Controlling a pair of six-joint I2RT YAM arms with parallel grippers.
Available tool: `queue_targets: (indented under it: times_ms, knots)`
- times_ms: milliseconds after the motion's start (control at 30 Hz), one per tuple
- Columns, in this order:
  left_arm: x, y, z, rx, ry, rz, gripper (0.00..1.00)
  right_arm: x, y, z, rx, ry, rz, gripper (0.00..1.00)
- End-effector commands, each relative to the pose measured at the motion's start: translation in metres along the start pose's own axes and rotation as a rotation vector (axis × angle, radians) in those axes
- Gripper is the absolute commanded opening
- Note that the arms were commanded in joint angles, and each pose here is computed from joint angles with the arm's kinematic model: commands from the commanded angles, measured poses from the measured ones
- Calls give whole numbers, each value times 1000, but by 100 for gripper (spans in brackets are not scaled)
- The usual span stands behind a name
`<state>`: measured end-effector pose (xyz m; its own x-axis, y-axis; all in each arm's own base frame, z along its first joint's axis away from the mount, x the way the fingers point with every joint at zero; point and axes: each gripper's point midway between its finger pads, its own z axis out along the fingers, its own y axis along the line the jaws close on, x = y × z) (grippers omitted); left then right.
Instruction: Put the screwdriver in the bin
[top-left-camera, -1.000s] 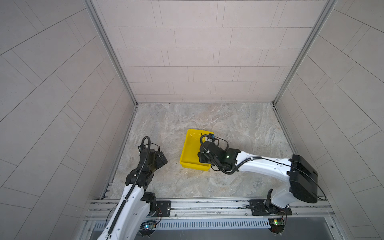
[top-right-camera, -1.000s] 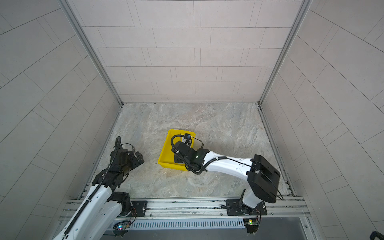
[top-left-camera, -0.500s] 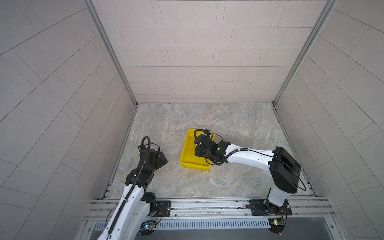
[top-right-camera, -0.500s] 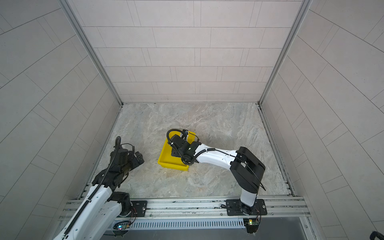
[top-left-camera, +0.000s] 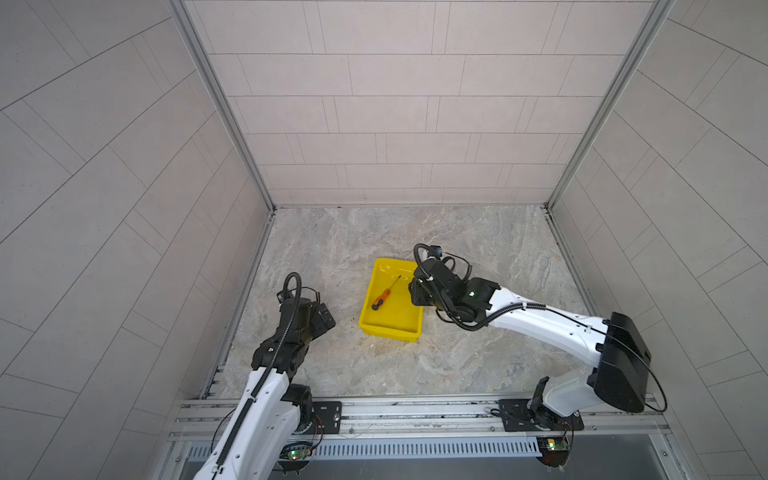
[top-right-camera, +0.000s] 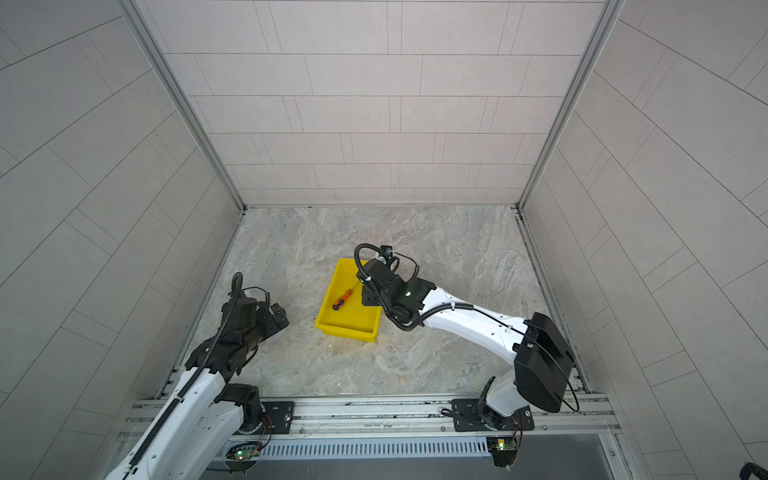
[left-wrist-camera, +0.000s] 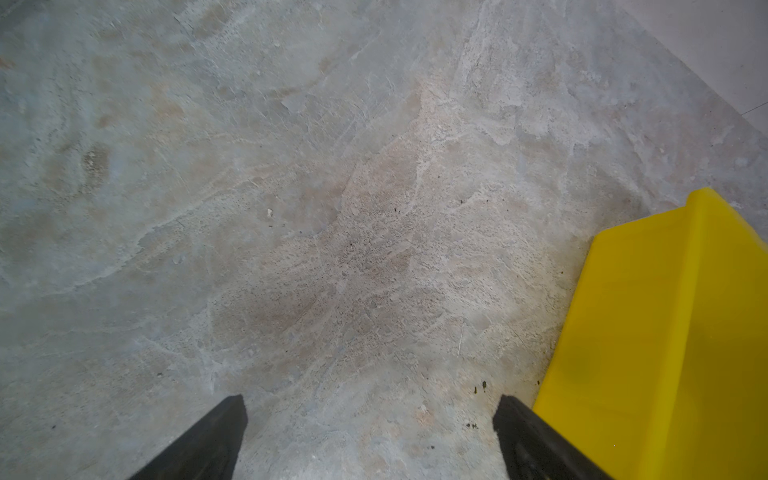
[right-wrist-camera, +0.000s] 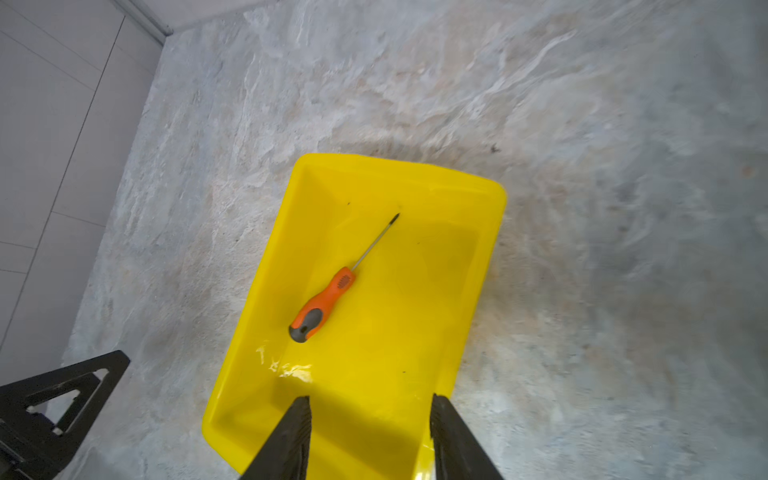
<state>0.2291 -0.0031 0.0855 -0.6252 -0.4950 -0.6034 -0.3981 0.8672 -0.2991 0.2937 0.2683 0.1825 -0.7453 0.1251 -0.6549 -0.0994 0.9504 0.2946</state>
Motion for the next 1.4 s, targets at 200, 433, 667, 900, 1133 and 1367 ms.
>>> queue_targets:
  times_ms: [200, 433, 667, 900, 1133, 1367]
  knots:
    - [4, 0, 6, -4, 22, -3, 100, -15, -164, -51, 471, -109, -312, 54]
    - [4, 0, 6, -6, 20, -2, 100, -17, -209, -78, 645, -361, -485, 75]
    - [5, -2, 6, 7, 28, -1, 100, -32, -229, -51, 667, -565, -459, 88]
    - [5, -2, 6, 5, 27, -2, 100, -36, -242, -6, 752, -458, -640, 92]
    - [5, -2, 8, 5, 31, 0, 100, -40, -259, 15, 716, -474, -508, 93]
    - [5, -2, 9, 4, 29, 0, 100, -55, -285, 21, 690, -493, -368, 93]
